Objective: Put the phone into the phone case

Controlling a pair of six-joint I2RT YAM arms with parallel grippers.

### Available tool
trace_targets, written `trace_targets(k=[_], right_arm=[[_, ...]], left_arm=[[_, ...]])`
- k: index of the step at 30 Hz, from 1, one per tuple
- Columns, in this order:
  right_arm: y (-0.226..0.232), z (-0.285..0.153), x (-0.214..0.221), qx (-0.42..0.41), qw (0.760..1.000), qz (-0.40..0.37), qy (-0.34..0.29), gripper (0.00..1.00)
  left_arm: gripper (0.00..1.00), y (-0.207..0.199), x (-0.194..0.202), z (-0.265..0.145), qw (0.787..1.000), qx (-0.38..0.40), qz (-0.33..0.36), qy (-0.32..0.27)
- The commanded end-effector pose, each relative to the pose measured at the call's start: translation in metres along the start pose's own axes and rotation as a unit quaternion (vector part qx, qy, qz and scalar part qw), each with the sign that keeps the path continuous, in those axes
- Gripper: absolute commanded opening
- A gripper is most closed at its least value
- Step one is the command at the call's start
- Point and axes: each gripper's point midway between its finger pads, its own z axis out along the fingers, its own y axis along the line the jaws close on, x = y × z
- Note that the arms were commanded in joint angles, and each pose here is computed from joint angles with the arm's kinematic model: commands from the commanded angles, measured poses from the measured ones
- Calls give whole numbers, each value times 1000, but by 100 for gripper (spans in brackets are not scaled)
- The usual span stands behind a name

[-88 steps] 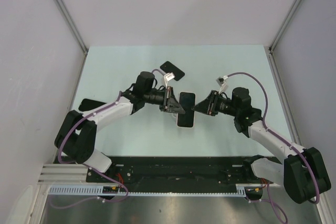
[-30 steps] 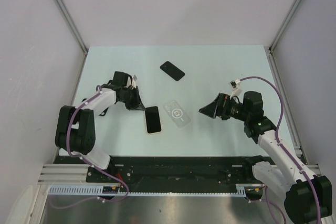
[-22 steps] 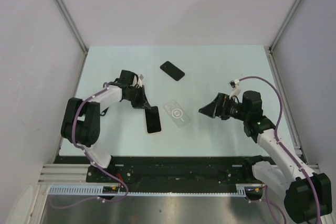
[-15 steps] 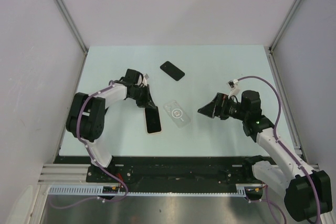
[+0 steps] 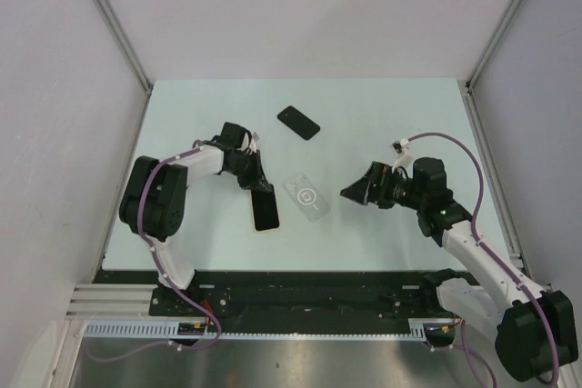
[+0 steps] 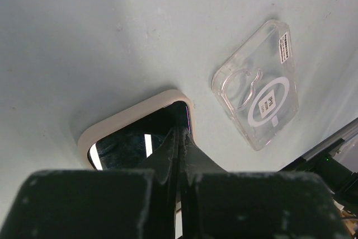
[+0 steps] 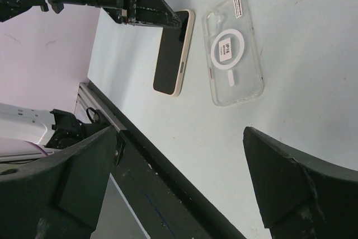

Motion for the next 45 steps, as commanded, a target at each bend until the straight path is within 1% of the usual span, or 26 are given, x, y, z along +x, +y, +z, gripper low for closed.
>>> trace_targets(k=[1, 2, 3, 4, 5, 6, 8, 9, 11, 12, 13, 15, 16, 17, 19, 20, 21, 23, 24, 26, 27, 30, 33, 38, 42, 45], right_arm=[[8, -1, -11, 3, 1000, -3, -8, 99], [8, -1, -10, 5, 1000, -2, -7, 99], [8, -1, -10, 6, 1000, -1, -5, 99], [8, -2, -10, 7, 1000, -1, -6, 99], [8, -2, -10, 8, 1000, -1, -6, 99], [9, -2, -9, 8, 1000, -1, -6, 99], [10, -3, -10, 7, 1000, -1, -7, 99], [10, -4, -9, 8, 1000, 0, -7, 99], [12, -4, -10, 6, 1000, -2, -7, 99], [11, -5, -9, 6, 1000, -1, -6, 99], [11, -5, -8, 6, 1000, -1, -4, 100], [12, -5, -7, 5, 1000, -3, -2, 100], [11, -5, -7, 5, 1000, -4, -1, 100], [10, -5, -6, 6, 1000, -4, 1, 100], [10, -5, -5, 6, 1000, -6, 2, 100], [10, -5, -6, 5, 1000, -7, 1, 100], [11, -5, -6, 4, 1000, -7, 1, 100], [12, -5, -5, 2, 1000, -10, 4, 100], [11, -5, -4, 3, 1000, -10, 5, 100], [10, -5, -4, 2, 1000, -10, 7, 100], [10, -5, -3, 3, 1000, -7, 8, 100], [12, -4, -1, -1, 1000, 1, 13, 100], [12, -4, 0, 1, 1000, 0, 15, 100], [11, -4, -1, 2, 1000, 0, 11, 100], [13, -3, -2, 0, 1000, 3, 10, 100], [14, -2, -2, -2, 1000, 2, 10, 100]], left_arm=[[0, -1, -4, -3, 1000, -15, -5, -15], [0, -9, -11, -13, 999, -10, 3, -36], [5, -11, -16, -20, 999, -15, 4, -48], [10, -20, -26, -35, 997, -13, 11, -74], [17, -15, -32, -43, 995, -38, 8, -93], [40, -15, -39, -52, 993, -49, 6, -109], [63, -15, -57, -79, 985, -70, -6, -157], [76, -3, -62, -91, 978, -105, -19, -177], [87, 14, -77, -119, 962, -149, -53, -225], [96, 28, -75, -128, 954, -178, -72, -230], [99, 52, -84, -147, 933, -222, -106, -262], [100, 77, -83, -167, 913, -262, -144, -279], [100, 99, -83, -180, 896, -283, -179, -293], [100, 110, -82, -187, 887, -292, -196, -300], [100, 143, -77, -203, 859, -312, -255, -316], [99, 152, -75, -207, 852, -314, -271, -320], [98, 170, -71, -213, 839, -321, -298, -322], [96, 182, -70, -216, 833, -312, -321, -326], [95, 196, -66, -219, 823, -317, -343, -324], [93, 209, -62, -218, 814, -321, -364, -319], [89, 220, -59, -222, 806, -325, -379, -319], [83, 239, -54, -218, 796, -335, -400, -306], [76, 250, -51, -210, 794, -340, -407, -296], [69, 258, -41, -189, 798, -339, -422, -265], [66, 263, -32, -178, 799, -344, -429, -244], [59, 265, -22, -167, 799, -345, -439, -224]])
